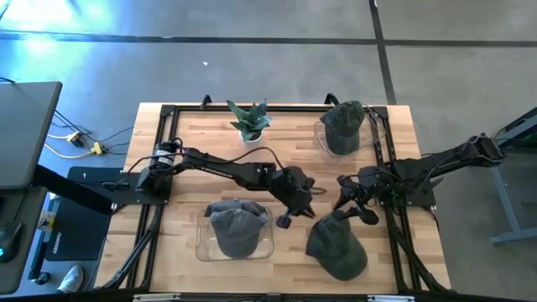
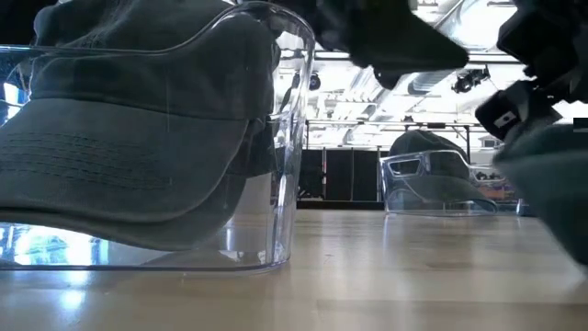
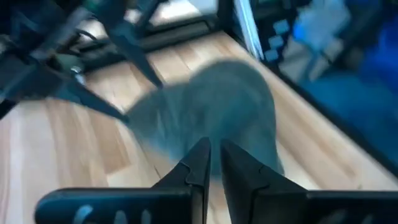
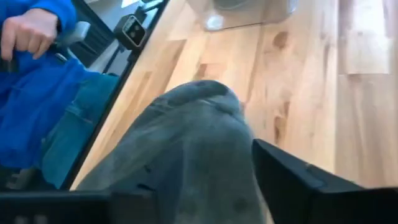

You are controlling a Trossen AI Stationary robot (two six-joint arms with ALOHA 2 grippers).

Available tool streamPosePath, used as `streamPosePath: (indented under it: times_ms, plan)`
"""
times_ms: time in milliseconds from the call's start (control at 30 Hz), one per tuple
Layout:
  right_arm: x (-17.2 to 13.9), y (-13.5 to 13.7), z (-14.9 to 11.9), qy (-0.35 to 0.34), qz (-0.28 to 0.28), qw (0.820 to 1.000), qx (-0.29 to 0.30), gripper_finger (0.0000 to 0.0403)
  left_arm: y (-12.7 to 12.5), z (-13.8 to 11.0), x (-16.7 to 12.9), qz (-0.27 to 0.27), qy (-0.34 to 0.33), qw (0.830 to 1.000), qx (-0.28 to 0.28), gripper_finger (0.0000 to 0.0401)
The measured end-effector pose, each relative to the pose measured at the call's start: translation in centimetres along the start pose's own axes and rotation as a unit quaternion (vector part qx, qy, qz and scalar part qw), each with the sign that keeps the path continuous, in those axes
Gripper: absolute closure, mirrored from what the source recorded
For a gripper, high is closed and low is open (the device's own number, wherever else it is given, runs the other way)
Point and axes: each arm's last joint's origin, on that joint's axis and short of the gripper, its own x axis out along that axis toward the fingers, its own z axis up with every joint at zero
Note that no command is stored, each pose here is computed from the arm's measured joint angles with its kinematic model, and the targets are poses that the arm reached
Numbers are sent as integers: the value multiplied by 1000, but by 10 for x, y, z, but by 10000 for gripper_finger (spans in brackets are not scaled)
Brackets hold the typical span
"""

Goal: Pick & Place hat
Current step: Put the dark green cap into the top transparent bin

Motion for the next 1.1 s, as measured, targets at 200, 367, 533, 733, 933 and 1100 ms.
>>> streamPosePath:
  times_ms: [200,367,533,733,933,1100]
  plan:
    - [-5,1,5,17,-24,1000,8,154,0,-25,27,-1,5,995,-104,375]
    - [-3,6,3,15,-48,999,7,154,1,-37,37,-25,18,983,-181,347]
    - [0,14,1,17,-56,998,-4,154,2,-50,46,-16,35,961,-273,258]
    - [3,26,-2,14,-57,998,-28,155,8,-68,62,31,27,941,-336,153]
    - [4,40,-2,-4,-21,998,-57,155,9,-78,79,-27,-26,936,-349,112]
    - [5,52,0,-29,15,996,-78,155,12,-78,94,-63,-54,934,-349,110]
